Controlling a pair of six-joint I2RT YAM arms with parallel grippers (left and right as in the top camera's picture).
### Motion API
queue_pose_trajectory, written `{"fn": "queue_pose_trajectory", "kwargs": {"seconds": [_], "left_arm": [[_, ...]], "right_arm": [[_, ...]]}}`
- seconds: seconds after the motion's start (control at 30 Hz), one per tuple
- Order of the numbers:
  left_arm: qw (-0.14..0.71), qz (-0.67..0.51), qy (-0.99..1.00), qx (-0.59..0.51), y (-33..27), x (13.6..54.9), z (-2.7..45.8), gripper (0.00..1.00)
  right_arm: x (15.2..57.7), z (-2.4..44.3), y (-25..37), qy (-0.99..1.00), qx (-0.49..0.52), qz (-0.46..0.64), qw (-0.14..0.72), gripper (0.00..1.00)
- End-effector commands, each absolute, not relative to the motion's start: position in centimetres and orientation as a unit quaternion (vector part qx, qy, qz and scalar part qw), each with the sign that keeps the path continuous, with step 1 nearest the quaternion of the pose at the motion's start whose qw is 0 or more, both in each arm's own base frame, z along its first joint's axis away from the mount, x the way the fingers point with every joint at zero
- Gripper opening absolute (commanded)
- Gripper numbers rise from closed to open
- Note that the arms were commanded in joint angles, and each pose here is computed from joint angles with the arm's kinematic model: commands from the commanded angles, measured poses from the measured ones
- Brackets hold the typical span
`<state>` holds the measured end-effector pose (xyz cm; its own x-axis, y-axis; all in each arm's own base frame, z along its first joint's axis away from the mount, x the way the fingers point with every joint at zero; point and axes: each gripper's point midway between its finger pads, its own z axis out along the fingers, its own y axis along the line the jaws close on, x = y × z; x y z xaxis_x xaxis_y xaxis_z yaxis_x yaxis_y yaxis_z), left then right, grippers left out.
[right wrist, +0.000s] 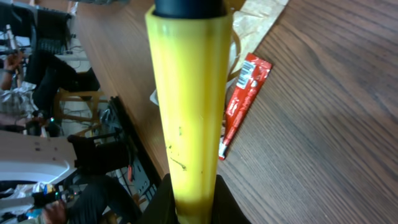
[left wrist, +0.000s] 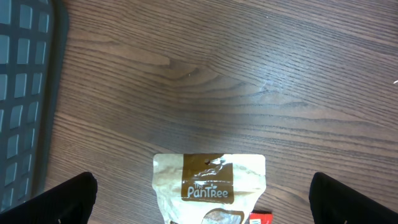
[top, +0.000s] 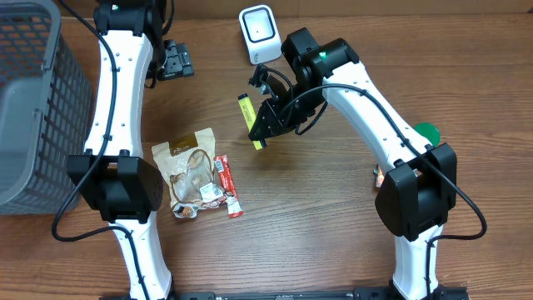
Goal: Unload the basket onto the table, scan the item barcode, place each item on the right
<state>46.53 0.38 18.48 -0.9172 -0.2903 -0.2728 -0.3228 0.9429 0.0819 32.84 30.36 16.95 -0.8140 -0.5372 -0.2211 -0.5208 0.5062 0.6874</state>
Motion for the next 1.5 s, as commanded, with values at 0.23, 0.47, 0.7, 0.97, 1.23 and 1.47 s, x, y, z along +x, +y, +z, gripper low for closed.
{"fn": "queue_pose_trajectory", "kwargs": {"seconds": [0.23,0.47,0.7,0.97,1.23,1.47], "left_arm": [[0.135,0.069,0.977,-0.147,0.6,46.5,18.9,1.0],[0.178,0.057,0.97,-0.155,0.3,48.6,19.5,1.0],[0.153,-0.129,0.973,-0.113,-6.6,48.8,19.8,1.0],[0.074,-0.232,0.967,-0.069,-11.3,45.2,20.1,1.0],[0.044,-0.264,0.963,-0.021,-13.5,43.3,20.5,1.0],[0.024,-0.259,0.966,0.006,-14.4,42.0,20.3,0.99]], "right_arm": [[33.3,18.6,30.9,-0.851,0.326,-0.411,-0.02,0.04],[33.2,18.6,30.8,-0.852,0.325,-0.411,-0.016,0.04],[33.2,18.6,30.8,-0.852,0.325,-0.411,-0.016,0.04],[33.2,18.6,30.8,-0.852,0.324,-0.411,-0.016,0.04],[33.5,18.6,31.0,-0.851,0.325,-0.412,-0.023,0.04],[33.4,18.8,31.2,-0.847,0.325,-0.42,-0.023,0.04]]}}
